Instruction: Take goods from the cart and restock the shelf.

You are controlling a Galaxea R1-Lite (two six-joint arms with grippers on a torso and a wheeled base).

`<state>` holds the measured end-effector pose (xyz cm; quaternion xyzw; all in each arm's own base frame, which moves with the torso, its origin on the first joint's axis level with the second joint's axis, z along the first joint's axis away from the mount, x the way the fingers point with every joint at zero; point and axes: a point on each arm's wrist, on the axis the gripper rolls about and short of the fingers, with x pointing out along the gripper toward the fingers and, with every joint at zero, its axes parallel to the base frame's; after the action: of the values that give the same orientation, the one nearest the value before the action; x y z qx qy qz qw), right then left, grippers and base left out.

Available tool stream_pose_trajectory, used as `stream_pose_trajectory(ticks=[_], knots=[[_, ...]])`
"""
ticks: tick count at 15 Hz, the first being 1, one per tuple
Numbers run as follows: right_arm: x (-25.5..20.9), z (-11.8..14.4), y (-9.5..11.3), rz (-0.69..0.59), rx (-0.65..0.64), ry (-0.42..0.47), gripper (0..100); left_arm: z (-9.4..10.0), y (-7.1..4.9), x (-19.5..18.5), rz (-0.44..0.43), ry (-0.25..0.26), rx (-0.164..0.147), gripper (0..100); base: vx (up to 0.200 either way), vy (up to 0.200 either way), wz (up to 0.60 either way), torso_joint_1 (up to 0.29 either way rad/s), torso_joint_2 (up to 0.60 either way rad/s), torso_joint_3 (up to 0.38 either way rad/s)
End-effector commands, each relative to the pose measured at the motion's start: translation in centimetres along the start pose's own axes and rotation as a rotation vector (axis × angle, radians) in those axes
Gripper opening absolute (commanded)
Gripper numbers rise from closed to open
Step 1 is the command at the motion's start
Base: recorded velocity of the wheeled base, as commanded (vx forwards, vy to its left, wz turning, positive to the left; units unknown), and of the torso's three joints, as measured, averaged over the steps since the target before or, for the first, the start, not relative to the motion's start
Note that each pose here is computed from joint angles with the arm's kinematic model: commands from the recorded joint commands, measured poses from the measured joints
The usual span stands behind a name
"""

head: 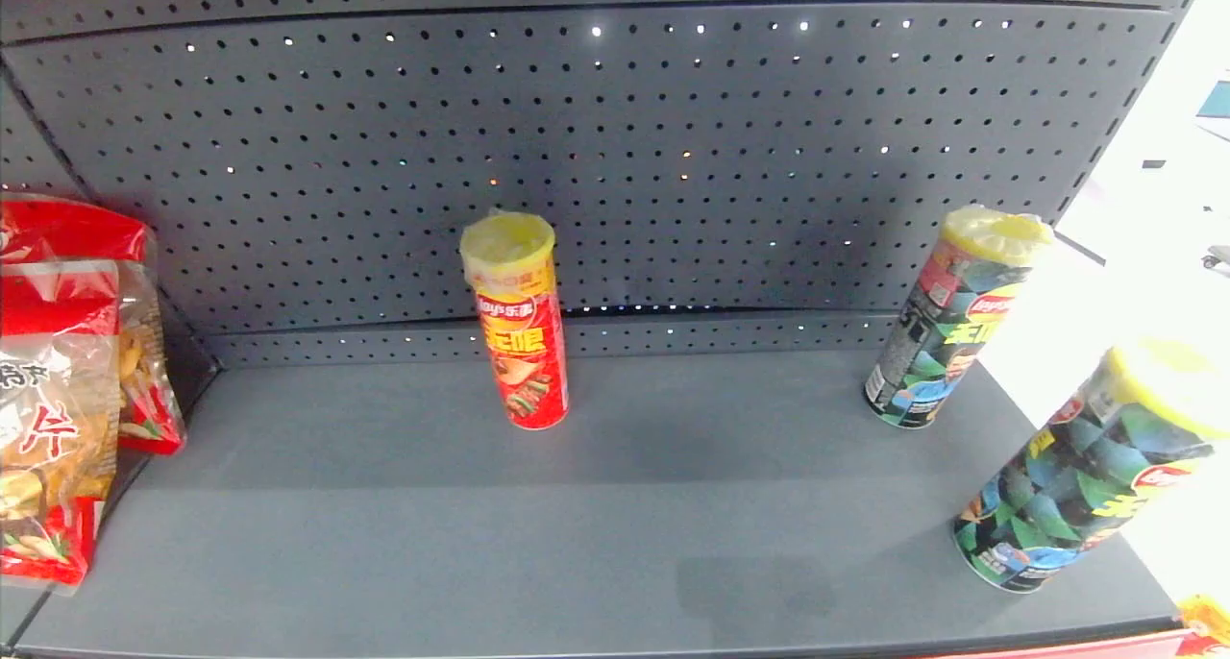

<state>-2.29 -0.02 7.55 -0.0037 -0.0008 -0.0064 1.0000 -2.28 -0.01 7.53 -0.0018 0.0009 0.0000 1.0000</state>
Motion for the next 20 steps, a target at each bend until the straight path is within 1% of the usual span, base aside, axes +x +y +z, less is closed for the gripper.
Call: stream_pose_trajectory(ticks=[1,17,20], knots=[[0.01,0.01,0.0,-0.001,0.0,0.0,0,0.01,0.0,0.01,0.0,0.001,-0.001,100,0.0,-0.2,0.0,-0.002,-0.01,-0.002],[0.01,0.01,0.0,-0.001,0.0,0.0,0,0.01,0.0,0.01,0.0,0.001,-0.001,100,0.0,-0.2,0.0,0.001,0.0,0.002],[0.01,0.01,0.0,-0.001,0.0,0.0,0,0.01,0.0,0.01,0.002,0.001,-0.003,100,0.0,0.0,0.0,0.0,0.0,0.0]])
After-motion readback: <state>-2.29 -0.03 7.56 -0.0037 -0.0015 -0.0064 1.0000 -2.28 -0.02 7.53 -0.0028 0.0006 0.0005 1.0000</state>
